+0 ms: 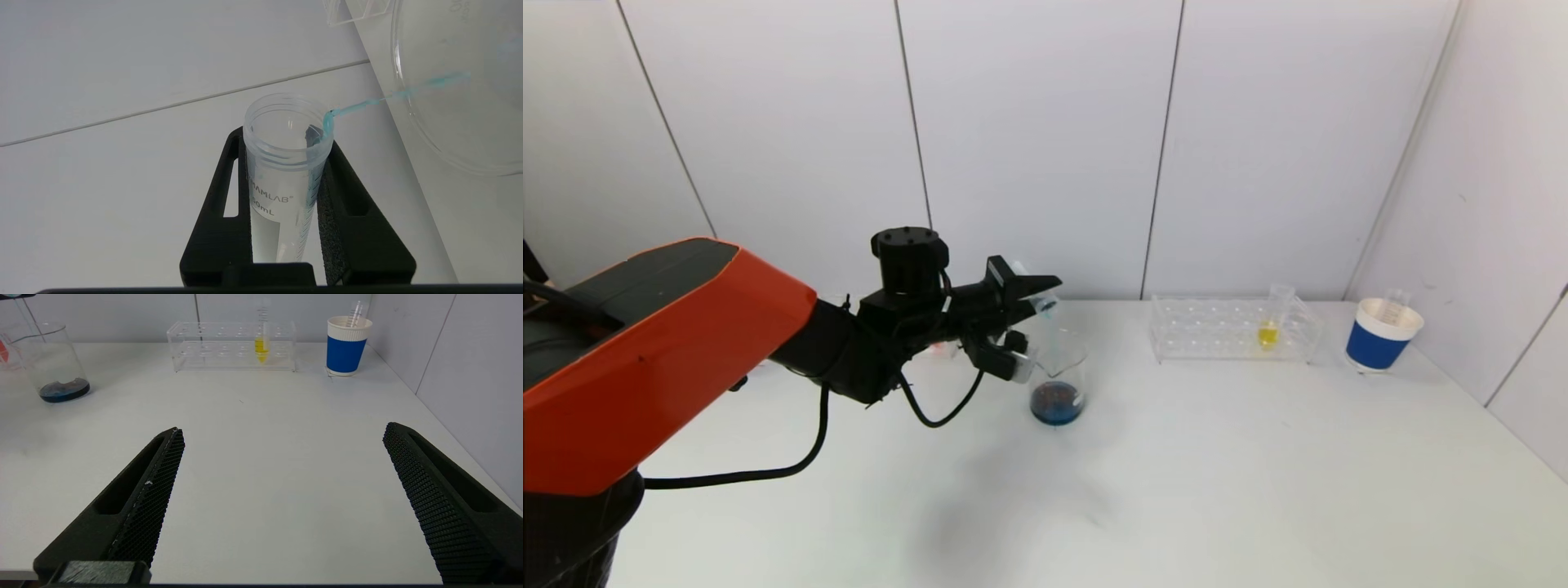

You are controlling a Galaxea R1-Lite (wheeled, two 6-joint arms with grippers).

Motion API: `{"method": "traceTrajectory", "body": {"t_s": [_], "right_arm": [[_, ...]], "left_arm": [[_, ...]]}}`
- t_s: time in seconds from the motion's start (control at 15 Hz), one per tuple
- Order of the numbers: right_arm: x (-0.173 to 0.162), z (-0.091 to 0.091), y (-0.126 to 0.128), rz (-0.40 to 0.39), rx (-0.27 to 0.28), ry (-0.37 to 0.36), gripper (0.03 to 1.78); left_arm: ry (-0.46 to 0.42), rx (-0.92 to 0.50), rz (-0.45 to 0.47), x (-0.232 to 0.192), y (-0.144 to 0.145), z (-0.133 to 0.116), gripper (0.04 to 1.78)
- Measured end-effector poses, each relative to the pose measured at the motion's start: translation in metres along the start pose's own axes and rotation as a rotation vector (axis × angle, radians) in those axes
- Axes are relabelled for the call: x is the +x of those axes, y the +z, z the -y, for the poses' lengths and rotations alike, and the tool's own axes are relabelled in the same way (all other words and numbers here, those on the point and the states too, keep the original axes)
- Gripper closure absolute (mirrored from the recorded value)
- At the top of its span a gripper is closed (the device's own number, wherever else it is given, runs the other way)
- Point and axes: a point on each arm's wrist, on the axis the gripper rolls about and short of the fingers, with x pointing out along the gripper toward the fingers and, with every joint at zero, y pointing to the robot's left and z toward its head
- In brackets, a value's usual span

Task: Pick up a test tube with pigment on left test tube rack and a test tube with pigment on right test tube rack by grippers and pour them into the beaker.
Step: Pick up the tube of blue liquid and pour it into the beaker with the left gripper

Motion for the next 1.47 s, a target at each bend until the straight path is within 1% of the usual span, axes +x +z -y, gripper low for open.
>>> {"method": "traceTrajectory", "body": {"t_s": [0.47,0.93,1.2,1.27,1.47], "right_arm": [[0.000,0.000,0.000,0.000,0.000,0.000,0.04],[0.000,0.000,0.000,0.000,0.000,0.000,0.04],[0.000,0.000,0.000,0.000,0.000,0.000,0.04],[0.000,0.000,0.000,0.000,0.000,0.000,0.04],[0.000,0.000,0.000,0.000,0.000,0.000,0.04]], "left_arm": [[-0.020,0.066,-0.006,0.001,0.011,0.001,1.35],[-0.030,0.072,-0.012,-0.005,0.015,-0.002,1.35],[-0.020,0.070,-0.016,-0.006,0.015,-0.007,1.35],[-0.016,0.060,-0.016,-0.006,0.015,-0.008,1.35],[0.018,-0.050,-0.017,-0.005,0.016,-0.013,1.35]]}}
